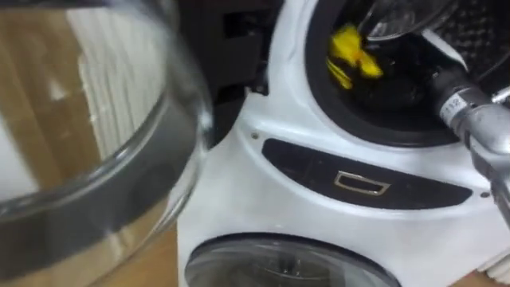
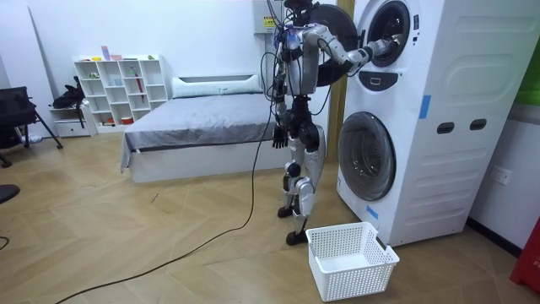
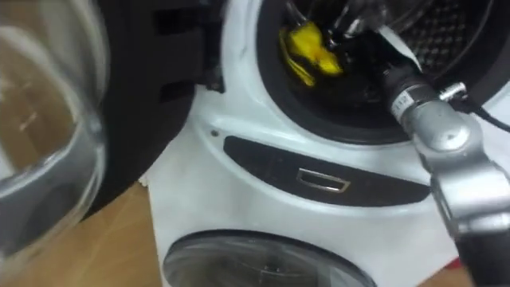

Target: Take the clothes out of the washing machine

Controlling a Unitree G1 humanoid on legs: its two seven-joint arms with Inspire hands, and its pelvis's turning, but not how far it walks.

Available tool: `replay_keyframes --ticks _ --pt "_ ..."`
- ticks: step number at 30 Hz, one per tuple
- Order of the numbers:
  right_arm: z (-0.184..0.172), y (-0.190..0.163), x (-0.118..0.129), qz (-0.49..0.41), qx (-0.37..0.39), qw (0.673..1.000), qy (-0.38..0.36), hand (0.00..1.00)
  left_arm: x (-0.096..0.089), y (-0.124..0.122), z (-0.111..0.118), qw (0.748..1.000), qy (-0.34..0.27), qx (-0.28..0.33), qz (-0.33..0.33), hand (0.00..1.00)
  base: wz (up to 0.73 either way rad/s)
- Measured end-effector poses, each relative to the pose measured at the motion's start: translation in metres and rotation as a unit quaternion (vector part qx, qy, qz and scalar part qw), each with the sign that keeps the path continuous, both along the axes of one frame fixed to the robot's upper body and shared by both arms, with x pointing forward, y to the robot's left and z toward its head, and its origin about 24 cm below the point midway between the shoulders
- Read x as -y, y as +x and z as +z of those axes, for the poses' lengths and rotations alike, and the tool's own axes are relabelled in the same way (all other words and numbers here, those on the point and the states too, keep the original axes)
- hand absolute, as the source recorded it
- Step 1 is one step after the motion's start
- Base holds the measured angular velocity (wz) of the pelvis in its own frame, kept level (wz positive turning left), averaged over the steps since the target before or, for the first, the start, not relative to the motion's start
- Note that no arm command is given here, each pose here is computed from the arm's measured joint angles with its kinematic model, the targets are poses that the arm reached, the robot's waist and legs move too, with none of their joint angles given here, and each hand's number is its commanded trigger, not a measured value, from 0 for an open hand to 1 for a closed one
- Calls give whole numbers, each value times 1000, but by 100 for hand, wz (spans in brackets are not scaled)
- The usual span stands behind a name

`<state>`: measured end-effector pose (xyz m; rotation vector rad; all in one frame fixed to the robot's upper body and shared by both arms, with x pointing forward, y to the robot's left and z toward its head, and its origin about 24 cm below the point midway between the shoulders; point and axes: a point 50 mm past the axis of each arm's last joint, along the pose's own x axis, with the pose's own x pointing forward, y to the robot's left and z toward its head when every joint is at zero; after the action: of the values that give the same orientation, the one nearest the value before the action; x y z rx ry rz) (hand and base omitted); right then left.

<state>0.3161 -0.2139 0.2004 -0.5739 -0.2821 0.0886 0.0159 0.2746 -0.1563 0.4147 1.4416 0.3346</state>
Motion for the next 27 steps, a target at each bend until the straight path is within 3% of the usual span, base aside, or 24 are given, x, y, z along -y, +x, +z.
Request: replay_keyframes --ticks 4,10,19,27 --pt "-3 -47 -10 38 39 998 20 100 3 -26 -1 999 3 -21 30 0 -46" --pt "-11 -72 -23 117 35 991 44 100 12 -19 -4 999 -9 10 29 0 -24" --pt "-32 -89 8 78 -21 996 48 100 10 -42 -3 999 -16 -11 44 0 -12" --pt "-22 -94 23 56 11 996 66 100 8 -38 -1 999 -18 9 39 0 0"
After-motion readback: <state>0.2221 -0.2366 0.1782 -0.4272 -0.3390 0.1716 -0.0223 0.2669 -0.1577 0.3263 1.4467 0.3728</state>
